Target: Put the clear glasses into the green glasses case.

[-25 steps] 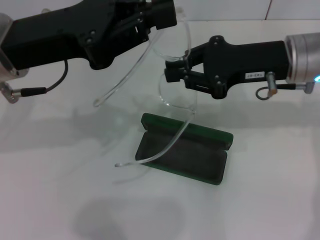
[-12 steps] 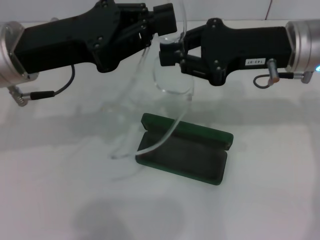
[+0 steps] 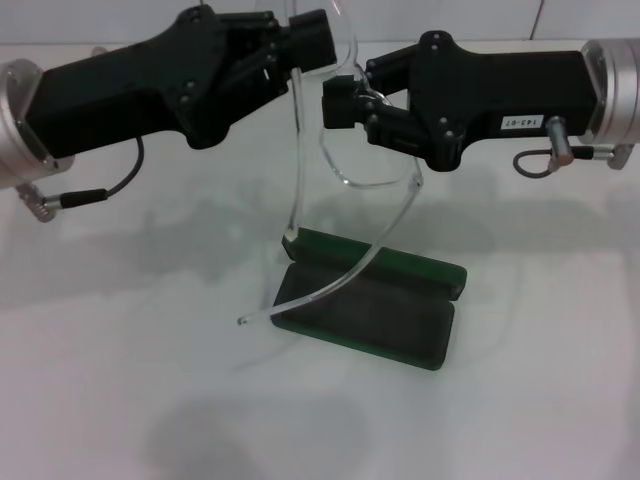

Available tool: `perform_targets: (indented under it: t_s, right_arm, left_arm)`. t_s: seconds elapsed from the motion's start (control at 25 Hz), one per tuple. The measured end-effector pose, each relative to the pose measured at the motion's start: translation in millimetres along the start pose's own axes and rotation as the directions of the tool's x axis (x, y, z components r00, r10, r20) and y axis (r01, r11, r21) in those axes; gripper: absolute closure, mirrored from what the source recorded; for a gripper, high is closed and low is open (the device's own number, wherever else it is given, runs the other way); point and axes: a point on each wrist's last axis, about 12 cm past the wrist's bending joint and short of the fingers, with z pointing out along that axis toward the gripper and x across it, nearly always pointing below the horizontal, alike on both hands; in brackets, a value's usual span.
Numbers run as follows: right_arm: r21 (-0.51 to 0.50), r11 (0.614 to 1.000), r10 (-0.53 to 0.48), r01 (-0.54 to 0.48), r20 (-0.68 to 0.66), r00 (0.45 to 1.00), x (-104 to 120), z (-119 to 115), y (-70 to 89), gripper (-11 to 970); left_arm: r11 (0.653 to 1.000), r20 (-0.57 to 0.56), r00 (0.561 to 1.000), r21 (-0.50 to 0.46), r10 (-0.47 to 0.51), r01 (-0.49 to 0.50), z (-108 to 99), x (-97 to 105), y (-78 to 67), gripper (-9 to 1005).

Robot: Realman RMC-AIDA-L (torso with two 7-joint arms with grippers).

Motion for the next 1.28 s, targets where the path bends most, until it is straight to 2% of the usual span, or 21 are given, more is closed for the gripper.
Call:
perform_targets:
  t_s: [0.32,0.8,1.28]
  right_arm:
    - [-0.014,1.0,0.008,-0.008,0.005,1.0,1.1,1.4,2.1,842]
    - [0.031,0.999,0.024,-0.024,0.006,1.0,9.1,-4.3,2.3,842]
    - [0.023,1.0,0.017,-0.017,0.035,0.999,7.5,-4.7,4.6,842]
  left_arm:
    - [1.0,0.024,1.0,-0.016,-0.005,0.005,-2.6,6.7,-0.2,917]
    - [0.999,0.034,0.999,0.046,-0.002,0.0,-1.9,6.9,-8.1,918]
    - [1.0,0.041,0.999,0.031,-0.001,-0.001,-3.4,9.7,-7.4,919]
